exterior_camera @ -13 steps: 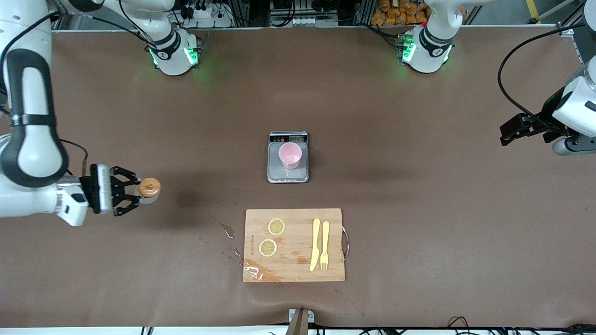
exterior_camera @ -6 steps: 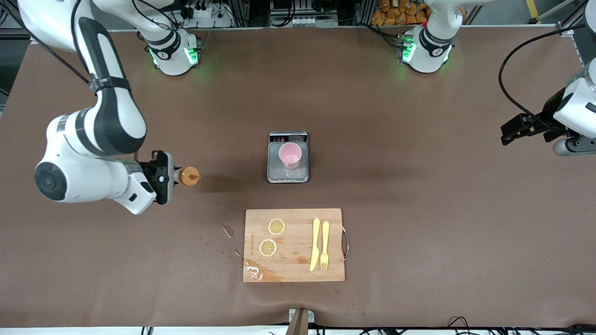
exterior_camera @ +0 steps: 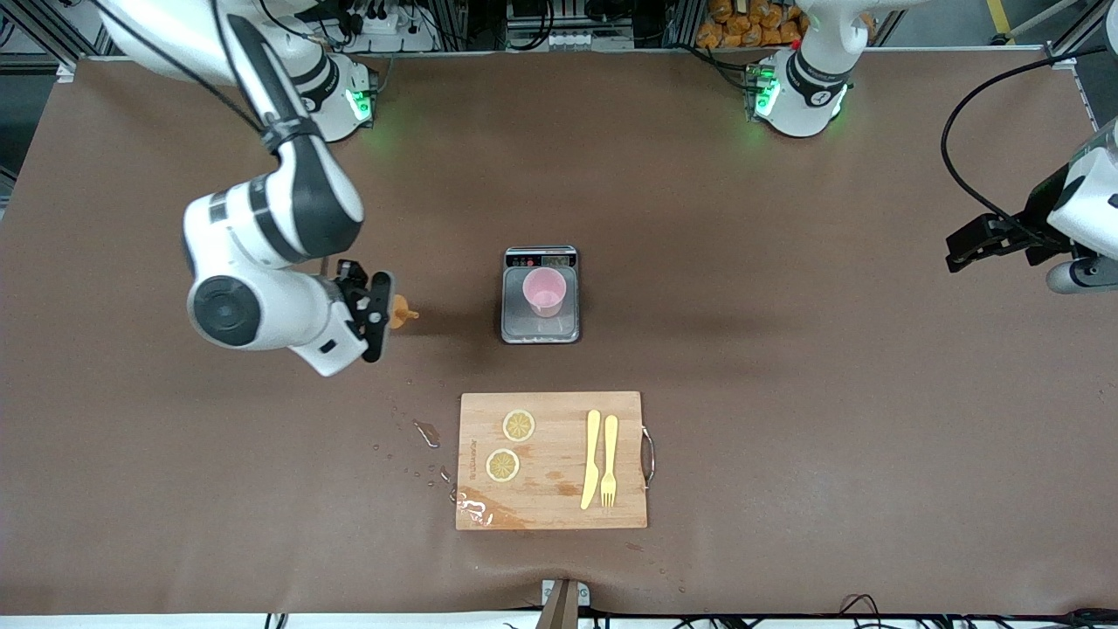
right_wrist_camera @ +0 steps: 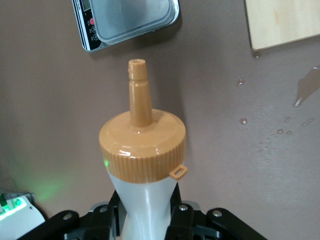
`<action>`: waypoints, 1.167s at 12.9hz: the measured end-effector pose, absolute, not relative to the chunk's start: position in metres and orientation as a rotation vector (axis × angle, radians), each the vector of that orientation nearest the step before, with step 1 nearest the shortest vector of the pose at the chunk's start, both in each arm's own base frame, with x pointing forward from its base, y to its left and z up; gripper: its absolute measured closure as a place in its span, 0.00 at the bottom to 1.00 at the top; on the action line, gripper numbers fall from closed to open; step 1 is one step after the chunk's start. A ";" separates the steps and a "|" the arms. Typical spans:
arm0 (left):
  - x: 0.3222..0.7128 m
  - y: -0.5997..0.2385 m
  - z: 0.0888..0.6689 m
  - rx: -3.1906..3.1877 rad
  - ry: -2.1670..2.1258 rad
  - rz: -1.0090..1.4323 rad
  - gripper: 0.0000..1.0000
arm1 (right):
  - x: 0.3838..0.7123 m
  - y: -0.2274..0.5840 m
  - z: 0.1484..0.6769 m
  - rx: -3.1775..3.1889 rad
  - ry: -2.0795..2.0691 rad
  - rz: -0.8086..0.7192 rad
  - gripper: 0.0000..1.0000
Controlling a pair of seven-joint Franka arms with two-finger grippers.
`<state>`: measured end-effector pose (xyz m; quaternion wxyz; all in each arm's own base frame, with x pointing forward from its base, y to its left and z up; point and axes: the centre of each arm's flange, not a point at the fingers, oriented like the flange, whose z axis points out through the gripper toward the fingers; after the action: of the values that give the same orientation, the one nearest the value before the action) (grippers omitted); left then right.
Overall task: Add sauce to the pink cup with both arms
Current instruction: 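Carry the sauce bottle with the right gripper over the pink cup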
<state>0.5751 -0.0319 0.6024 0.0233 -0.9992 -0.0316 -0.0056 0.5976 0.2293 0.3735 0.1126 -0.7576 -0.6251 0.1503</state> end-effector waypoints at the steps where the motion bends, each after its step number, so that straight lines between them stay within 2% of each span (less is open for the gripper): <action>1: 0.575 -0.031 0.602 -3.093 -0.098 -0.015 0.00 | 0.589 0.241 0.373 -2.241 -1.833 0.492 0.63; 6: 0.574 -0.029 0.597 -3.092 -0.096 0.004 0.00 | 0.556 0.293 0.373 -2.273 -1.917 0.599 0.63; 11: 0.575 -0.022 0.596 -3.092 -0.095 0.007 0.00 | 0.511 0.362 0.367 -2.371 -2.028 0.692 0.63; 15: 0.575 -0.021 0.595 -3.092 -0.095 0.010 0.00 | 0.491 0.383 0.360 -2.430 -2.101 0.795 0.63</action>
<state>0.5745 -0.0215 0.5953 0.0241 -0.9992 -0.0307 0.0032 0.4913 0.3834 0.3604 -0.0837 -0.7317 -0.6327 0.2394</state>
